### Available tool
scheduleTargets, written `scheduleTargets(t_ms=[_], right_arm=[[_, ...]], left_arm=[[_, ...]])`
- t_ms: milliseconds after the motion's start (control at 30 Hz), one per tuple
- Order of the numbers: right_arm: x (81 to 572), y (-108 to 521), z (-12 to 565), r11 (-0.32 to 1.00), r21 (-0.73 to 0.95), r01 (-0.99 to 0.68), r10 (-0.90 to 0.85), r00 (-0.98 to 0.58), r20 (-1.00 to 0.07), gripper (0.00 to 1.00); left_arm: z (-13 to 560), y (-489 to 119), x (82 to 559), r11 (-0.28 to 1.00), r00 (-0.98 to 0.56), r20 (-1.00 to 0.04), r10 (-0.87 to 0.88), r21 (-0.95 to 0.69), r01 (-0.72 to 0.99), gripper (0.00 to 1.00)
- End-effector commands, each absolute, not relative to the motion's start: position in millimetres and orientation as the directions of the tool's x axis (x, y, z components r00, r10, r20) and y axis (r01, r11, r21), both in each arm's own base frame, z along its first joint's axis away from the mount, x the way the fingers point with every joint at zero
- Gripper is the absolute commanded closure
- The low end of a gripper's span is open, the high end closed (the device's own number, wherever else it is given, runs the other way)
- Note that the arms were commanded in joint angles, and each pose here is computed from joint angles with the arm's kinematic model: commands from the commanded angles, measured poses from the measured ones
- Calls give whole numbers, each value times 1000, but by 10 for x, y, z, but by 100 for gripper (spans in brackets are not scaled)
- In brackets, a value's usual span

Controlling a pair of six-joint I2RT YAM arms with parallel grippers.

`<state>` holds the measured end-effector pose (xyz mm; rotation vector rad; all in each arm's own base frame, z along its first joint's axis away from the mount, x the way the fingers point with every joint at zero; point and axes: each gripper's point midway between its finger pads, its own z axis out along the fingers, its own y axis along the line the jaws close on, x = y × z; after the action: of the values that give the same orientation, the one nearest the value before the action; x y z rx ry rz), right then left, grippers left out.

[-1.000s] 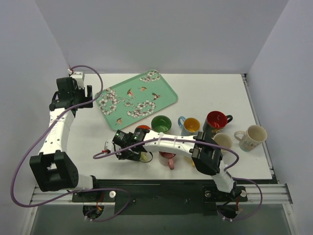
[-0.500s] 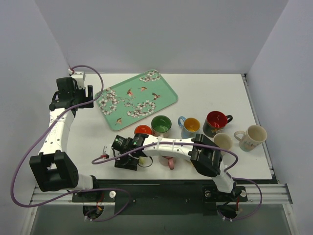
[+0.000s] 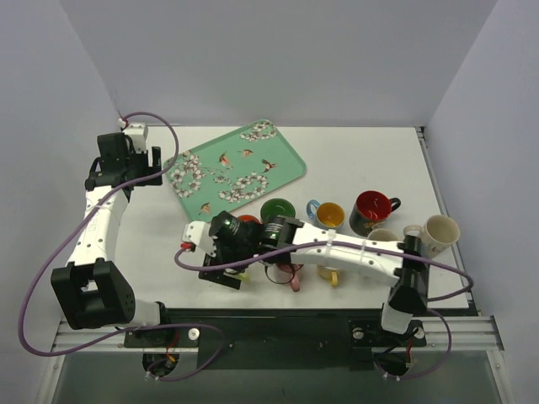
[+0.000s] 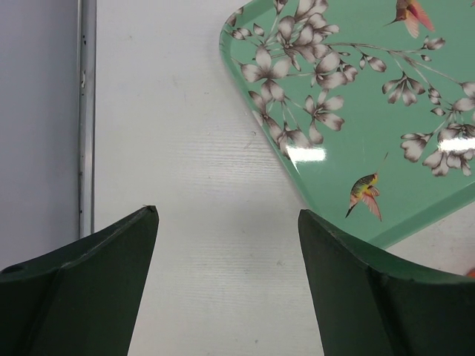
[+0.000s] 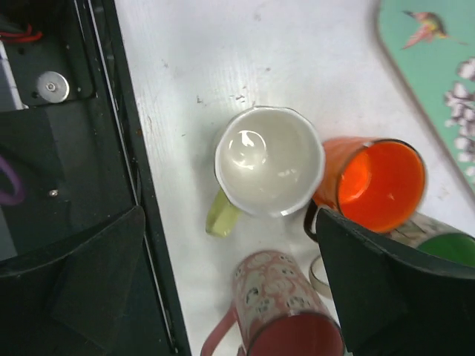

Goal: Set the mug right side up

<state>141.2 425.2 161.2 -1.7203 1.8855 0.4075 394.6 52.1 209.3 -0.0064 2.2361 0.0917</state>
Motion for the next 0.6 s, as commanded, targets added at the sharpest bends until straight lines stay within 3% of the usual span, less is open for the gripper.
scheduleTargets(t_ms=[0,100,200,300,400,567], right_arm=[[1595,3916,2166,286,-155,-945,-728,-109,-676,6],[2368,3290,2217,672,-169,-721,-582,-374,-722,6],[2950,2298,2389,915,-243,-322,-379,-475,-794,6],[3130,1345,2255,973,-232,-13,-203,-532,-822,5],[3072,604,2336,966,-135,220,-17,-468,-884,6],[2805,-16,2308,932,-27,362,101,-329,-939,5]], left_arm=[[2112,462,4001,999,-590,-808,10,28,-22,13],[2007,354,4012,999,-589,-808,-29,-31,-6,13],[1830,274,3979,997,-584,-809,-64,-75,-5,13],[1857,237,4009,996,-512,-855,-87,-88,-23,12],[1738,235,3962,995,-479,-872,-99,-87,-49,12],[1644,355,3907,986,-437,-887,-148,-96,-138,12]])
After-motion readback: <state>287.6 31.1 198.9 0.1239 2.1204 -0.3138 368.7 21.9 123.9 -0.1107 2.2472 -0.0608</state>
